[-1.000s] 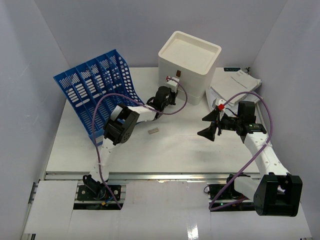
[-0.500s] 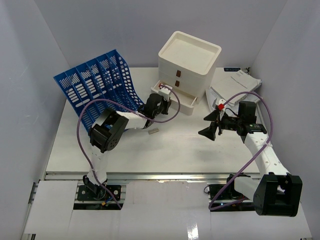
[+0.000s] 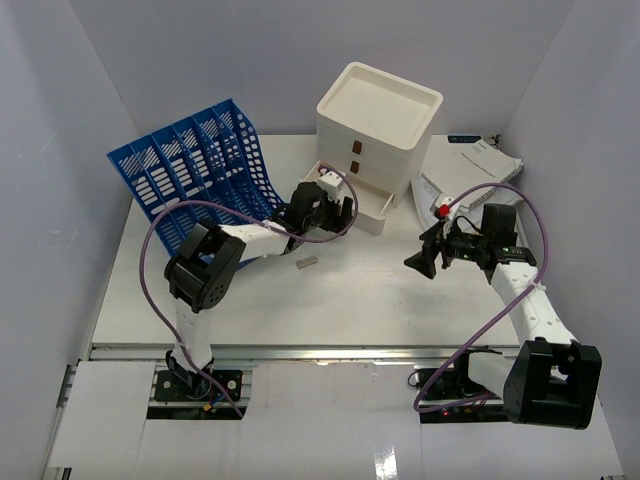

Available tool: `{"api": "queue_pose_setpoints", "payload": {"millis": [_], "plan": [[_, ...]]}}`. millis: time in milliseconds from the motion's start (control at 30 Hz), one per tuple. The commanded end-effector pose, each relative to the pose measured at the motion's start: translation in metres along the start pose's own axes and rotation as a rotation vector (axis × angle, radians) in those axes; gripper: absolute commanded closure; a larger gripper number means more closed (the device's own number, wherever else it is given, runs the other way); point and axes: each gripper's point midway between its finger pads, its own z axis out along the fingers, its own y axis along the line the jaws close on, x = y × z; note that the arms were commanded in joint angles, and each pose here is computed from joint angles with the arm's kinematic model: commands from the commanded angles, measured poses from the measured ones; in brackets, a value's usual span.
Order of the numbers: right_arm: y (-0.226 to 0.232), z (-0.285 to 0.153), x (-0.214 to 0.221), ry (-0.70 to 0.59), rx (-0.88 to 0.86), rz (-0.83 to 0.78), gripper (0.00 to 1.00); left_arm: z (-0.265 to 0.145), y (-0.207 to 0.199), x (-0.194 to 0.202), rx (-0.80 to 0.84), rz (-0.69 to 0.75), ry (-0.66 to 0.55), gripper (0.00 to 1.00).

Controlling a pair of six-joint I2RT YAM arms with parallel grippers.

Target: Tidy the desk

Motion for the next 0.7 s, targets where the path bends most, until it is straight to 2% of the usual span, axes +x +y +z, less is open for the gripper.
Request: {"api": "queue_pose_setpoints", "payload": {"millis": [0,167,367,533,667], "plan": [[-0.031,-0.011,0.008,0.094,0.183,0.072,0.09,-0.043,-0.024,-0.071,0.087,0.037,-0.099,0.10],[-0.074,-0.034,0.020,0.205,0.464,0.205,0.09,-0.082,-0.038,-0.079,0.148,0.060,-0.062,0.05],[-0.105,-0.067,0.027,0.247,0.719,0.303,0.07,-0.149,-0.045,-0.081,0.165,0.060,-0.095,0.02],[-0.137,-0.093,0.054,0.261,0.984,0.628,0.04,-0.194,-0.054,-0.072,0.206,0.056,-0.118,0.02],[-0.155,-0.101,0.065,0.279,1.085,0.648,0.06,-0.217,-0.046,-0.061,0.166,0.099,-0.129,0.02]]}}
